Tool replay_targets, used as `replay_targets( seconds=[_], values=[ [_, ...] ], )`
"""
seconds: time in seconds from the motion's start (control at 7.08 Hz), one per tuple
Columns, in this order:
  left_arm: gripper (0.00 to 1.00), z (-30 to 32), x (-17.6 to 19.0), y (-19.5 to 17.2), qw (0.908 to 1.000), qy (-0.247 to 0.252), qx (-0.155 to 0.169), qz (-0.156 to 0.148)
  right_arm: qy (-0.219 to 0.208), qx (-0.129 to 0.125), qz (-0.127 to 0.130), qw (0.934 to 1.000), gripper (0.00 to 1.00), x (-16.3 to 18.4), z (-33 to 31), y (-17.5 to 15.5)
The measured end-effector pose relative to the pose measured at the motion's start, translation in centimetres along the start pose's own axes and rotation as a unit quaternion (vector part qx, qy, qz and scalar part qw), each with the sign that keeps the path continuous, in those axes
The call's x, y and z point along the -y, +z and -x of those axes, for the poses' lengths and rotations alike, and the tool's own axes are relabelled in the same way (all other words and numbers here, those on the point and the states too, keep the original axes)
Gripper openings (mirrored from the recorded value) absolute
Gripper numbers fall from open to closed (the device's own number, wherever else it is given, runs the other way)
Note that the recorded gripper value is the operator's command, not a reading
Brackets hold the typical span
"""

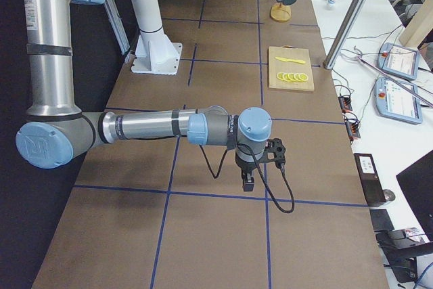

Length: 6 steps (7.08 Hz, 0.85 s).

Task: Hang cup on storage rack
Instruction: 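Lift the mug with the left gripper and carry it toward the wooden rack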

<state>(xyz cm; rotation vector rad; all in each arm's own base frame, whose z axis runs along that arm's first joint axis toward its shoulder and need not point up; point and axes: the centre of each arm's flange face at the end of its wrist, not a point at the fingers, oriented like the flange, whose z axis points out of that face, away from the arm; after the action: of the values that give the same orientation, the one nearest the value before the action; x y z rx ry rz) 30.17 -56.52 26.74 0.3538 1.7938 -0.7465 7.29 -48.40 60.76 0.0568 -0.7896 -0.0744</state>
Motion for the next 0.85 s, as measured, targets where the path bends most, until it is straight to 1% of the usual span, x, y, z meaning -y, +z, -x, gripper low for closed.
replay_targets(
  seconds=[0.14, 0.28, 0.42, 0.57, 0.71, 0.85],
  values=[
    [0.00, 1.0, 1.2, -1.2, 0.9977, -0.045, -0.037, -0.035, 0.003, 0.000, -0.002, 1.0000, 0.99, 0.2, 0.1, -0.2],
    [0.00, 2.3, 2.4, -2.5, 0.9915, -0.090, -0.069, -0.064, 0.002, 0.000, -0.005, 1.0000, 0.99, 0.3, 0.4, -0.5],
    [0.00, 3.7, 3.3, -3.3, 0.9820, -0.143, -0.096, -0.079, 0.001, 0.000, -0.008, 1.0000, 0.99, 0.4, 0.6, -0.7],
    [0.00, 5.0, 4.3, -3.8, 0.9656, -0.207, -0.129, -0.090, 0.000, 0.000, -0.009, 1.0000, 0.99, 0.4, 0.8, -0.9],
    [0.00, 6.4, 5.4, -4.0, 0.9503, -0.251, -0.155, -0.099, -0.001, 0.000, -0.010, 1.0000, 0.99, 0.4, 0.8, -0.9],
    [0.00, 7.7, 7.2, -3.7, 0.9389, -0.277, -0.170, -0.113, -0.002, -0.001, -0.010, 0.9999, 0.99, 0.4, 0.8, -0.9]
  ],
)
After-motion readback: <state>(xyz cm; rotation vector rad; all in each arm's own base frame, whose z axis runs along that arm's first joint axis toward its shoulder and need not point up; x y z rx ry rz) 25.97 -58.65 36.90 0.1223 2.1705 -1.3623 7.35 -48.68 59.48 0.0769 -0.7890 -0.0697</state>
